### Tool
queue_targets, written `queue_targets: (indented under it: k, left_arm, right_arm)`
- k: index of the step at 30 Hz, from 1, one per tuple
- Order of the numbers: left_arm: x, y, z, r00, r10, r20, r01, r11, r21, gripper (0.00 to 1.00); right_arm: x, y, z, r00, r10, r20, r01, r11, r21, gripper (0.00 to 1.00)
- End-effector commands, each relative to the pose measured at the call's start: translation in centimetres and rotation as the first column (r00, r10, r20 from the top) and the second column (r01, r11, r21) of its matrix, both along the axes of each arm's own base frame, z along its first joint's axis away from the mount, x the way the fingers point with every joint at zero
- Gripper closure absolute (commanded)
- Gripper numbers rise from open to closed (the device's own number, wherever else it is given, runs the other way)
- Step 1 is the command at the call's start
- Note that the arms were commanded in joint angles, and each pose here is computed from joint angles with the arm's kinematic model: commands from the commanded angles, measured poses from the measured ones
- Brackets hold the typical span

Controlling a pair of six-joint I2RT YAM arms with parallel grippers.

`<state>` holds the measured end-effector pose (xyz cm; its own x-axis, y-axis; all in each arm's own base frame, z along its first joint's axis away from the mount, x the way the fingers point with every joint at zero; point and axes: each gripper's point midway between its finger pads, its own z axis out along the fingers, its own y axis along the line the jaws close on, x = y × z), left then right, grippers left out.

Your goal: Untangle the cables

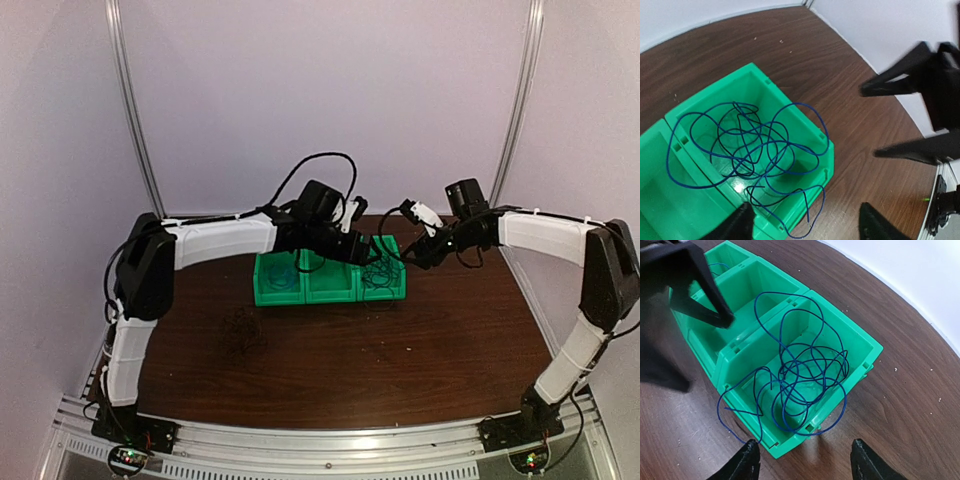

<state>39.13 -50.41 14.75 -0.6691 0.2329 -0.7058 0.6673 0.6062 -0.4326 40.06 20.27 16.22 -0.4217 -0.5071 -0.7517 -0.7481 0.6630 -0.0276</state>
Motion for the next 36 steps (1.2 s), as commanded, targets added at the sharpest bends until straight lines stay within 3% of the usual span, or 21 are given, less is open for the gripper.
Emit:
queue_targets:
  k: [1,10,17,21,25,30,36]
  left_arm:
    - [-3.3,1.9,2.7,0.996,-0.086,0.02,0.086,0.996,-0.005,0.14]
    - [-7.2,8.6,4.6,0.994,-0.002,0.105,0.005,1.0,-0.027,0.14]
    - [-8.7,11.0,5.0,0.993,0.023,0.117,-0.02,1.0,-0.022,0.18]
    - [-8.9,11.6,4.6,0.992,0.035,0.117,-0.034,0.999,-0.012,0.2]
    - [-8.9,11.8,4.3,0.992,0.042,0.116,-0.041,0.999,-0.008,0.21]
    - [-8.8,11.9,4.1,0.992,0.046,0.119,-0.046,0.999,-0.004,0.21]
    - [-8.8,11.8,3.7,0.993,0.042,0.114,-0.043,0.999,0.003,0.22]
  right_arm:
    - [1.4,0.5,-1.7,0.995,-0.009,-0.101,0.009,1.0,0.003,0.37]
    - [4.4,0.0,-3.3,0.982,-0.134,-0.134,0.133,0.991,-0.012,0.38]
    - [5.4,-0.2,-4.6,0.967,-0.171,-0.188,0.171,0.985,-0.015,0.4]
    - [5.8,-0.2,-4.8,0.957,-0.174,-0.231,0.184,0.983,0.022,0.54]
    - [5.8,-0.3,-4.7,0.953,-0.174,-0.249,0.191,0.981,0.045,0.61]
    - [5.4,0.0,-4.3,0.955,-0.147,-0.256,0.17,0.983,0.07,0.8]
    - [4.8,0.8,-4.2,0.953,-0.105,-0.284,0.141,0.984,0.111,0.88]
